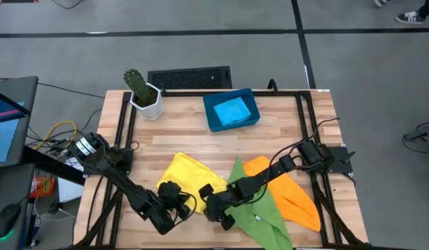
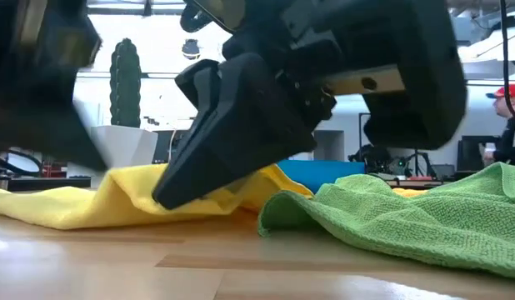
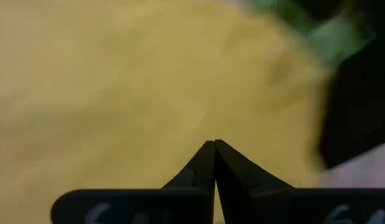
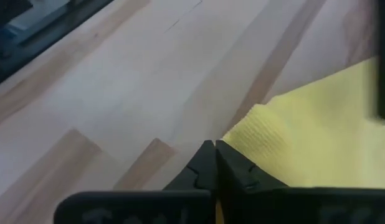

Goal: Fold microfiber towels
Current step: Fold the yellow microfiber cloth

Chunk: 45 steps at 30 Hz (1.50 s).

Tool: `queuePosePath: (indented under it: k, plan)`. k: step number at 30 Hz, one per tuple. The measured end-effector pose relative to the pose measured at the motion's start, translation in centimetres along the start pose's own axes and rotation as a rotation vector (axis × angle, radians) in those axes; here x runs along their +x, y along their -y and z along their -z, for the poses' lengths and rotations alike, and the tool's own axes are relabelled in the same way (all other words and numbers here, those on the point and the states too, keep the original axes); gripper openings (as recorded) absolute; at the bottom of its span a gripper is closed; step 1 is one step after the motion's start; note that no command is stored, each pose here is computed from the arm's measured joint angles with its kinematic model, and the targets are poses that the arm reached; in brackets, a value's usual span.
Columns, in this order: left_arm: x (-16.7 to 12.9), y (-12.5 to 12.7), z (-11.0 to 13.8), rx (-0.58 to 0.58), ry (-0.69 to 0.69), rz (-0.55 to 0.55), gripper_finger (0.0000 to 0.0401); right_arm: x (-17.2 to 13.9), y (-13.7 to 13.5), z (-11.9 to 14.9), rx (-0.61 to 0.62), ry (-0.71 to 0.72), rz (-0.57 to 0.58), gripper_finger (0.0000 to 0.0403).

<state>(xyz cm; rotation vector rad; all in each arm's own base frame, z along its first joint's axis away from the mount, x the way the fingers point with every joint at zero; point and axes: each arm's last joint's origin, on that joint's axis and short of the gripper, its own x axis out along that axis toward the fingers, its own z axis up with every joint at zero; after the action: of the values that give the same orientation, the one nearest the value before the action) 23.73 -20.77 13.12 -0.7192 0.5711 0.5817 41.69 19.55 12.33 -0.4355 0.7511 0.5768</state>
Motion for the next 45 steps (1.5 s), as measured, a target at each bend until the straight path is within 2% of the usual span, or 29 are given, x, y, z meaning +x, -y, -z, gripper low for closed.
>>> queuePosePath:
  k: [6,10,12,16,23,26,30,36,41,45]
  plan:
    - [-2.9,3.7,-1.6,-0.126,0.059,0.135,0.0000,0.0,0.0,0.0,0.000,-0.001,-0.010,0.0018]
    - [-1.7,5.7,0.4,-0.120,-0.035,0.158,0.0000,0.0,0.2,0.0,0.004,0.009,-0.004,0.0025]
    - [-0.4,5.7,1.8,-0.109,-0.051,0.113,0.0000,0.0,0.2,0.0,0.005,0.010,-0.005,0.0023]
    - [0.9,5.6,3.2,-0.191,-0.028,0.037,0.0000,0.0,0.2,0.0,0.015,0.003,-0.009,0.0019]
    - [-0.1,5.3,3.4,-0.169,0.001,-0.037,0.0000,-0.1,-0.8,-0.1,0.008,-0.006,-0.029,0.0024]
    - [-0.4,5.8,3.4,-0.203,0.002,-0.022,0.0000,-0.1,-0.8,-0.2,0.000,-0.004,-0.029,0.0019]
    - [0.9,5.5,4.7,-0.190,-0.017,-0.032,0.0000,-0.1,-0.5,-0.2,0.004,0.001,-0.023,0.0022]
    - [2.2,4.9,5.3,-0.231,0.004,-0.058,0.0000,-0.1,-0.4,0.0,0.006,-0.008,-0.024,0.0022]
    - [0.8,5.4,4.6,-0.239,0.017,-0.029,0.0000,-0.1,-0.4,0.0,0.007,-0.013,-0.025,0.0021]
    - [-0.3,4.8,4.0,-0.225,0.050,-0.068,0.0000,-0.1,-0.4,0.0,0.010,-0.009,-0.023,0.0026]
